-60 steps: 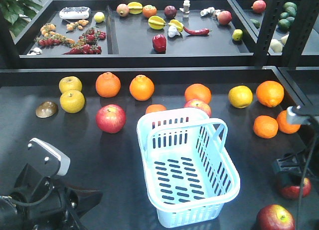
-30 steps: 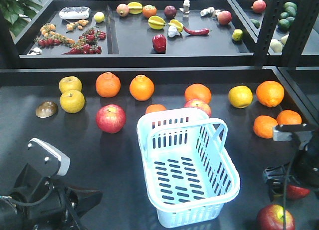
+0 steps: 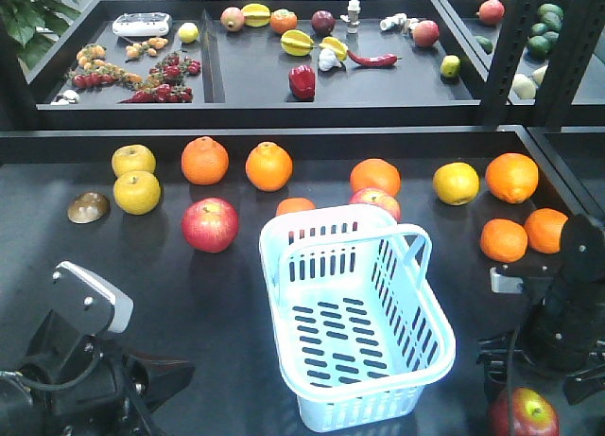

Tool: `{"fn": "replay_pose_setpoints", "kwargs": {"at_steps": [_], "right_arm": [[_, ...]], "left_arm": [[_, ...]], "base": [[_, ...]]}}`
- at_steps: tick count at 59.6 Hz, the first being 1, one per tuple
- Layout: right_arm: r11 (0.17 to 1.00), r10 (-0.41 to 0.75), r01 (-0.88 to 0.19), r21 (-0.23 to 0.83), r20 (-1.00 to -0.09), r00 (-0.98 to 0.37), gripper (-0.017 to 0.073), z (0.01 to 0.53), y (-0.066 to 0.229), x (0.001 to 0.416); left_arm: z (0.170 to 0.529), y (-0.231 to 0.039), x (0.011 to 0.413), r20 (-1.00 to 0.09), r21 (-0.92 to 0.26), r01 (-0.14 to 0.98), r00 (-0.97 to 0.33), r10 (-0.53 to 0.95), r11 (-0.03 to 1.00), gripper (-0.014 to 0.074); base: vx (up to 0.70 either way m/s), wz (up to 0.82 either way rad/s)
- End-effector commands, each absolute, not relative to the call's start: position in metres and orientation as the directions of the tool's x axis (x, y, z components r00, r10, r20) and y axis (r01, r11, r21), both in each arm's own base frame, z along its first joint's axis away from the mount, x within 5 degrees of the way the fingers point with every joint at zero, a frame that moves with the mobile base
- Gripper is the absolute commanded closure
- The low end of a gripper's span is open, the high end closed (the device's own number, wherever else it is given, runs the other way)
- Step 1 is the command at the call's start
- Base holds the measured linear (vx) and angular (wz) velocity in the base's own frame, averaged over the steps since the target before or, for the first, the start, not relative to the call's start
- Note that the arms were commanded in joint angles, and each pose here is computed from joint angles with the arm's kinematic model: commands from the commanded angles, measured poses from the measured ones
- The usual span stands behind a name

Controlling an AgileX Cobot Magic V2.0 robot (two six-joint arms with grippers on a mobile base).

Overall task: Pick three apples into basket with both arms
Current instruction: 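Lower the right gripper over the red apple and close it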

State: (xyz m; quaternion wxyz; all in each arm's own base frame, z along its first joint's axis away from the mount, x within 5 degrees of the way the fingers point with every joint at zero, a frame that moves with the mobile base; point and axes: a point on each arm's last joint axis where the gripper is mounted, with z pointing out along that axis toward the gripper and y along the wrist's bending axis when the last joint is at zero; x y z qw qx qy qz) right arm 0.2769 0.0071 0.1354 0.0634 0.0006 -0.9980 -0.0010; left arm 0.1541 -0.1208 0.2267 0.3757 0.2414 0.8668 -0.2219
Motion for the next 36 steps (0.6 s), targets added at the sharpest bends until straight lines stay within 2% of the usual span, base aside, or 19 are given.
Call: {"fn": "replay_pose_setpoints", "kwargs": {"at_steps": [1,25,36], "right_arm": [[1.000,-0.012,-0.012,-0.001,0.099,-0.995,-0.0094,0.141,0.005,0.283],[1.000,-0.012,-0.012,-0.001,0.167,-0.986,-0.0080,0.115,0.005,0.285],[0.999,-0.041,-0.040,0.009,0.177,-0.983,-0.0015,0.114,0.006,0.285]], "left_arm": [[0.239,-0.122,0.157,-0.795,-0.212,0.571,-0.572,0.200,0.793,0.0599],[0.239,-0.122,0.157,-0.795,-0.212,0.571,-0.572,0.200,0.793,0.0599],[0.239,-0.122,0.157,-0.794,-0.212,0.572,-0.573,0.201,0.793,0.0599]], "base": [[0.00,0.00],[0.00,0.00],[0.00,0.00]]}}
